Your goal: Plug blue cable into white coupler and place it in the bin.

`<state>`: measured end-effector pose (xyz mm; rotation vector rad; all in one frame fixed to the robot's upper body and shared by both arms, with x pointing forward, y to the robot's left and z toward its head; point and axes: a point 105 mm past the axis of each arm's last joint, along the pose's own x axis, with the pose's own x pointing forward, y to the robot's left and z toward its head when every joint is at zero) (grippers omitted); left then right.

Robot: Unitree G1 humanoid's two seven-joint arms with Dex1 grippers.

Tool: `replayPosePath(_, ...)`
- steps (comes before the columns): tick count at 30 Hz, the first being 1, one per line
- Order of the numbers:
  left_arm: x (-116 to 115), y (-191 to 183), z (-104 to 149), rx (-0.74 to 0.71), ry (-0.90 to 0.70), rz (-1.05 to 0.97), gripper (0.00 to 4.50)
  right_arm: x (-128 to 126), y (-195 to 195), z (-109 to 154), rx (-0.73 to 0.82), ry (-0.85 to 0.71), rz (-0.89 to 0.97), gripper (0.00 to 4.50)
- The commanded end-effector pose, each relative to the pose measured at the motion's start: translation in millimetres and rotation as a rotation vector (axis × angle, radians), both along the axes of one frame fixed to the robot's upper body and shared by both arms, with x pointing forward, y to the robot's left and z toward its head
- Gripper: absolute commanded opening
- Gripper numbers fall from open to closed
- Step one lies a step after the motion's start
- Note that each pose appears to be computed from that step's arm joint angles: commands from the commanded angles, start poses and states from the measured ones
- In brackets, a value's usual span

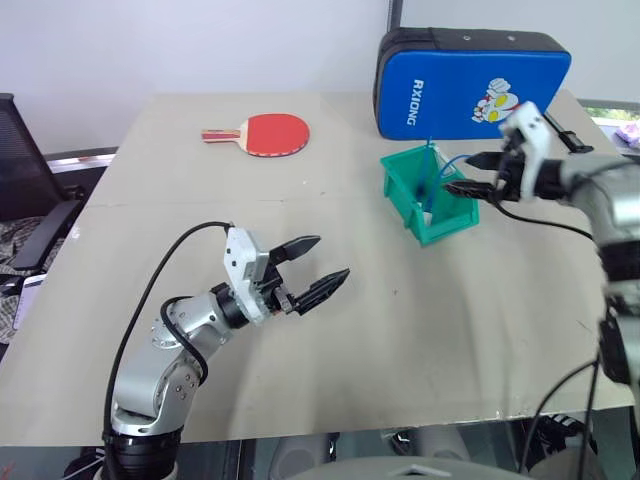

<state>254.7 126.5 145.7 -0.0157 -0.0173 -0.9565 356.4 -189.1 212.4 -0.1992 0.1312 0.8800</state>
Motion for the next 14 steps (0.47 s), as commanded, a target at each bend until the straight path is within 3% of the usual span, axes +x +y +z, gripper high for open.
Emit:
replayPosePath(1,-1.3,5.7,-1.6,0.022,0.008,0.016,4.43,-38.6,-6.3,33.3,0.033,-0.194,0.006,4.48)
replayPosePath(5,-5.3,18.2,-11.4,0.075,0.043,0.019,4.43,-78.2,-31.1,-7.1,-0.125,-0.208,-0.112,4.48)
replayPosePath(10,-11.3,31.9,-23.4,0.125,0.084,0.010,4.43,-118.2,-65.5,-60.6,-0.251,-0.108,-0.273,4.48)
replayPosePath(14,-12.3,37.2,-25.6,0.136,0.097,0.001,4.43,-127.3,-71.1,-72.7,-0.226,-0.090,-0.322,4.48)
